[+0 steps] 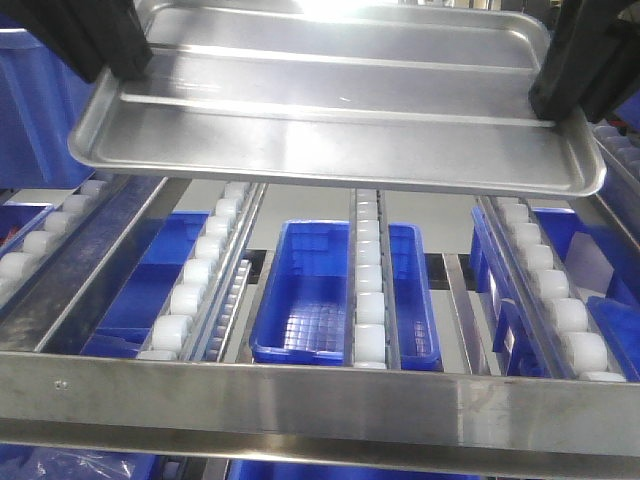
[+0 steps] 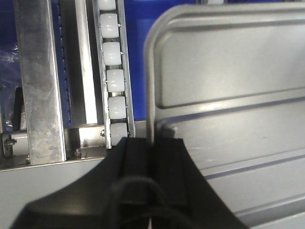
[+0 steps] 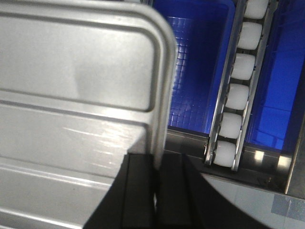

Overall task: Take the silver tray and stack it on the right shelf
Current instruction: 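Lift the silver tray off the shelf with both grippers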

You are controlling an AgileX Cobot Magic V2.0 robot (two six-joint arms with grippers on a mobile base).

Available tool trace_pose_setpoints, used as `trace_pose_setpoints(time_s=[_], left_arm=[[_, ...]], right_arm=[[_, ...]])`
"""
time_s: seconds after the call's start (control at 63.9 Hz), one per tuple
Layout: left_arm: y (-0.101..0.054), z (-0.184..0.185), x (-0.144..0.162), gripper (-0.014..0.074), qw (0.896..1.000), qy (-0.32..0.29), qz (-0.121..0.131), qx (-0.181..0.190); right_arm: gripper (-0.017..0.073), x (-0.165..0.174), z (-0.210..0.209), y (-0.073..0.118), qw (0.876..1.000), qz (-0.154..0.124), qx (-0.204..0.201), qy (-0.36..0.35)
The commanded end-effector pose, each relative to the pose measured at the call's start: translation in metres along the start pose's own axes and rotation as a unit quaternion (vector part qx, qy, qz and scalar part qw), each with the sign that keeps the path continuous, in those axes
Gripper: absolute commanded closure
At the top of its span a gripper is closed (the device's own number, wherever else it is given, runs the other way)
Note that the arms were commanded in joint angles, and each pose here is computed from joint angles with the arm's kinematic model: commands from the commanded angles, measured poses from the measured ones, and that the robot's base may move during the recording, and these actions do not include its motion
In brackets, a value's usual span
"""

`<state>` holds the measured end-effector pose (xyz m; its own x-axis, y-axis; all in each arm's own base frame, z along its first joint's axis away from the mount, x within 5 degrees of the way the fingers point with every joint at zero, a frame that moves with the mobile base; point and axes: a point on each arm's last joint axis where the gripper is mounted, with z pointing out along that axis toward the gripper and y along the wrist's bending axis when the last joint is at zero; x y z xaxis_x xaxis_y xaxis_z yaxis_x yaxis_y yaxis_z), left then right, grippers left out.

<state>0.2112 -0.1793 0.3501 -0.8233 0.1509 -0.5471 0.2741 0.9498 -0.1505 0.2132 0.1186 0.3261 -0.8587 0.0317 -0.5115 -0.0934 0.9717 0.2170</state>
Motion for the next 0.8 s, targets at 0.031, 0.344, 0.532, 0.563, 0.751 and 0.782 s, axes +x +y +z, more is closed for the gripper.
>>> trace_pose_setpoints(time_s=[0.031,0.344,0.532,0.563,0.751,0.782], left_arm=[[0.0022,-0.0151,-0.0084,0.0687,0.999,-0.037,0.015,-0.007],[0.0042,-0.0150,-0.0050,0.0687,1.000,-0.018,0.013,-0.018],[0.0042,-0.0150,-0.0050,0.0687,1.000,-0.018,0.013,-0.018],[0.0042,-0.0150,-0.0050,0.0687,1.000,-0.018,0.013,-0.018],[0.0042,-0.0150,-0.0050,0.0687,1.000,-0.018,0.013,-0.018],[0.0042,-0.0150,-0.0050,0.0687,1.000,-0.018,0.013,-0.018]], right_arm=[[0.0503,-0.0097,-0.0162,-0.0018,0.999,-0.024,0.006,-0.046],[0.0503,-0.0075,-0.0161,-0.0032,0.999,-0.024,0.013,-0.034],[0.0503,-0.0075,-0.0161,-0.0032,0.999,-0.024,0.013,-0.034],[0.0503,-0.0075,-0.0161,-0.0032,0.999,-0.024,0.013,-0.034],[0.0503,-0.0075,-0.0161,-0.0032,0.999,-0.024,0.013,-0.034],[0.0503,-0.0075,-0.0161,-0.0032,0.999,-0.024,0.013,-0.034]])
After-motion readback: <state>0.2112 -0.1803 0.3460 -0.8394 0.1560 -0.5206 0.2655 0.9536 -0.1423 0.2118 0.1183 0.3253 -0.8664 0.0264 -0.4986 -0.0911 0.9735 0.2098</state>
